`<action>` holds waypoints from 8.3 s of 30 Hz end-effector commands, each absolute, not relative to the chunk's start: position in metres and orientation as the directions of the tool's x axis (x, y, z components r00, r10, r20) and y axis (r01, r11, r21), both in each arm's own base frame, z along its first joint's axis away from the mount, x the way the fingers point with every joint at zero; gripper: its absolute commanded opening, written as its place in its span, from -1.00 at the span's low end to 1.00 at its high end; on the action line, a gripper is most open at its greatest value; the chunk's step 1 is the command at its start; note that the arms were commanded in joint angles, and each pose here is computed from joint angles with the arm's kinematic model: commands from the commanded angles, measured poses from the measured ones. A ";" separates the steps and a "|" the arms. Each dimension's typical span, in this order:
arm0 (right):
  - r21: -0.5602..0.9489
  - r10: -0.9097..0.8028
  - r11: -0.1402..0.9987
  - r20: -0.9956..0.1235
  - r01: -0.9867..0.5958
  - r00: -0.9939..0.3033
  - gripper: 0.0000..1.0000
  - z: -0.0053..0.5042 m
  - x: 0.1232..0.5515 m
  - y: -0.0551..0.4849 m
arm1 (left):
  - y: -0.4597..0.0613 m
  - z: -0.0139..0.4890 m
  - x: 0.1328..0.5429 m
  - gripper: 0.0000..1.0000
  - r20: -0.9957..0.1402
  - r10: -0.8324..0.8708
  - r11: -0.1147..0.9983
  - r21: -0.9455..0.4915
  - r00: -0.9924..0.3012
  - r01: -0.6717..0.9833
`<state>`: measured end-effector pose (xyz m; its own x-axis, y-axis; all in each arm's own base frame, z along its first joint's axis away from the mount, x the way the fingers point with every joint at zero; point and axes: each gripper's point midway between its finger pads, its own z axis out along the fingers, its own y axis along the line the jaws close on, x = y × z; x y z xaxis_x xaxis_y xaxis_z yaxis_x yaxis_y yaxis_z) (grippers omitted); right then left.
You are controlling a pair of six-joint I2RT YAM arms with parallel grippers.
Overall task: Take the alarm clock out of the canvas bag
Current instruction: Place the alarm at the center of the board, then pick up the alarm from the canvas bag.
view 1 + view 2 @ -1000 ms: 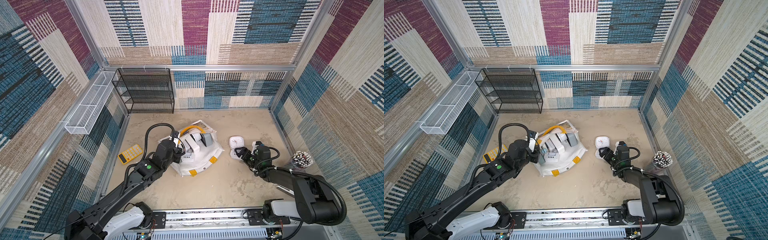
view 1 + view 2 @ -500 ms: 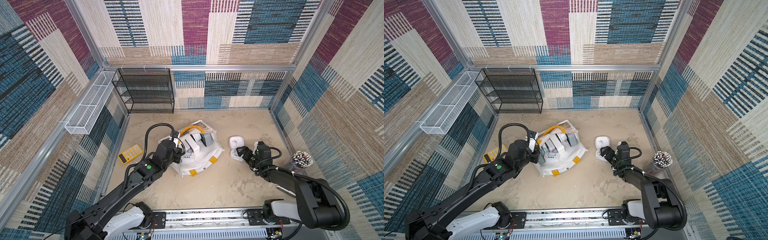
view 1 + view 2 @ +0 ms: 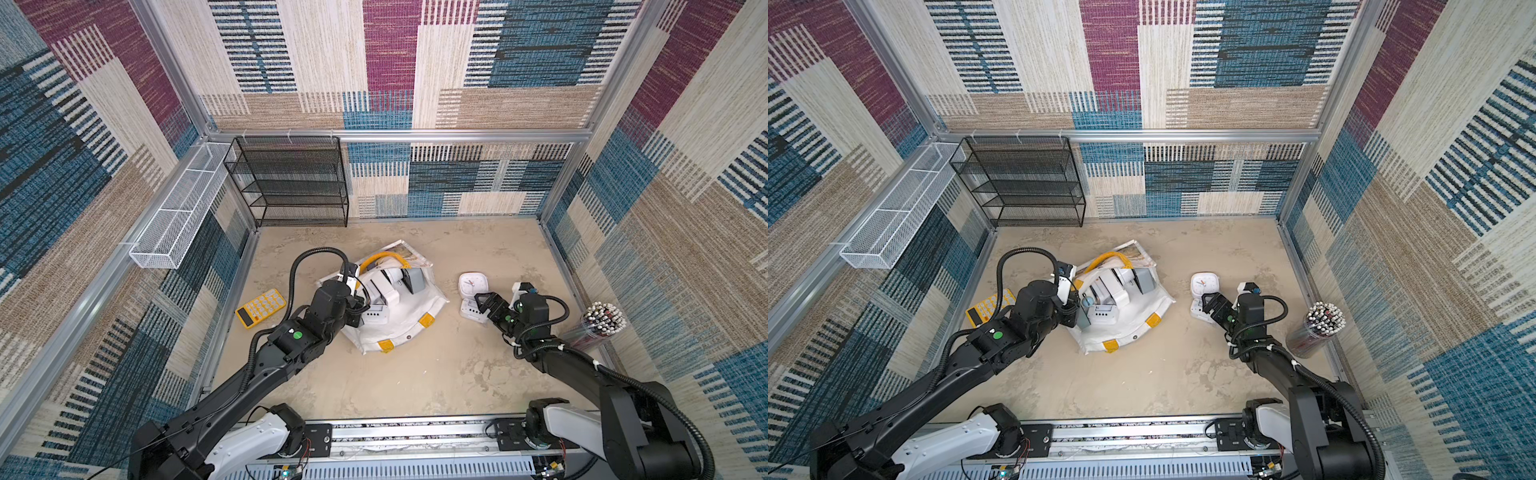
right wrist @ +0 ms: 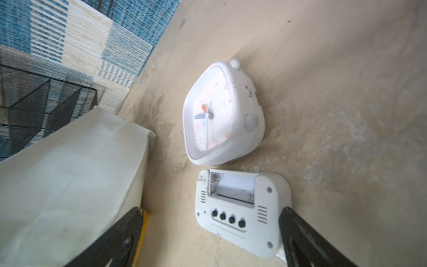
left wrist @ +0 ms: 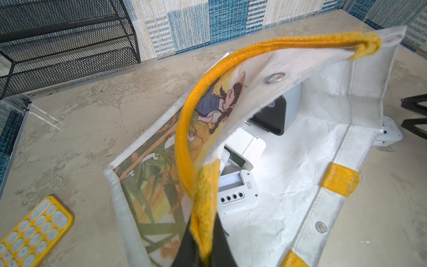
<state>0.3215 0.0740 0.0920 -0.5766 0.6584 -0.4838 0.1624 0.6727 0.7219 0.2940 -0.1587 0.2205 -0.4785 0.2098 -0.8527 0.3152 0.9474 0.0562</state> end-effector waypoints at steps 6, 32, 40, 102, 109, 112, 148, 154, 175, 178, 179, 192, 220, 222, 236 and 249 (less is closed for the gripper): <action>0.761 0.645 0.648 -0.565 -0.023 -0.515 0.85 0.134 0.314 0.092 | -0.153 0.221 0.296 -1.00 -0.858 0.172 0.961 0.039 -0.484 0.273; 0.690 0.506 0.676 -0.688 -0.256 -0.520 0.46 0.181 0.294 0.201 | -0.151 0.219 0.296 -1.00 -0.862 0.137 0.969 0.015 -0.489 0.246; 0.703 0.497 0.646 -0.682 -0.297 -0.536 0.51 0.189 0.282 0.231 | -0.151 0.220 0.297 -1.00 -0.863 0.136 0.970 0.016 -0.487 0.244; 0.785 0.320 0.617 -0.311 -0.052 -0.895 0.42 0.059 0.283 0.360 | -0.147 0.234 0.290 -1.00 -0.884 0.096 0.970 -0.019 -0.457 0.241; 0.802 0.321 0.596 -0.277 -0.034 -0.906 0.43 0.055 0.286 0.365 | -0.147 0.236 0.288 -1.00 -0.887 0.084 0.970 -0.033 -0.455 0.242; 0.810 0.321 0.585 -0.268 -0.032 -0.908 0.43 0.056 0.288 0.369 | -0.147 0.235 0.287 -1.00 -0.886 0.076 0.969 -0.042 -0.457 0.243; 0.902 0.344 0.424 -0.244 -0.081 -0.907 0.12 0.099 0.300 0.396 | -0.148 0.232 0.286 -1.00 -0.886 0.046 0.969 -0.073 -0.461 0.237; 0.887 0.339 0.459 -0.229 -0.052 -0.912 0.06 0.083 0.300 0.394 | -0.148 0.232 0.286 -1.00 -0.887 0.049 0.970 -0.068 -0.460 0.234; 0.878 0.343 0.472 -0.267 -0.080 -0.900 -0.30 0.088 0.299 0.388 | -0.148 0.227 0.286 -1.00 -0.879 0.035 0.971 -0.082 -0.476 0.224; 0.875 0.345 0.476 -0.279 -0.089 -0.896 -0.34 0.091 0.300 0.387 | -0.147 0.227 0.287 -1.00 -0.878 0.034 0.972 -0.083 -0.477 0.221; 0.874 0.346 0.476 -0.285 -0.094 -0.894 -0.35 0.093 0.301 0.387 | -0.148 0.226 0.287 -1.00 -0.877 0.035 0.972 -0.082 -0.479 0.221; 0.863 0.350 0.494 -0.307 -0.104 -0.885 -0.49 0.096 0.299 0.380 | -0.148 0.218 0.290 -1.00 -0.859 0.031 0.976 -0.083 -0.510 0.200; 0.811 0.329 0.528 -0.470 -0.254 -0.819 -0.51 0.125 0.283 0.348 | -0.133 0.208 0.293 -1.00 -0.840 -0.015 0.994 -0.072 -0.543 0.083; 0.805 0.321 0.526 -0.485 -0.273 -0.814 -0.51 0.127 0.281 0.346 | -0.132 0.208 0.293 -1.00 -0.839 -0.013 0.994 -0.068 -0.544 0.081; 0.787 0.344 0.503 -0.562 -0.358 -0.752 -0.49 0.146 0.272 0.315 | -0.131 0.206 0.294 -1.00 -0.834 -0.011 0.996 -0.059 -0.552 0.068; 0.770 0.378 0.483 -0.613 -0.417 -0.694 -0.45 0.158 0.260 0.278 | -0.129 0.202 0.294 -1.00 -0.826 -0.010 0.997 -0.049 -0.564 0.054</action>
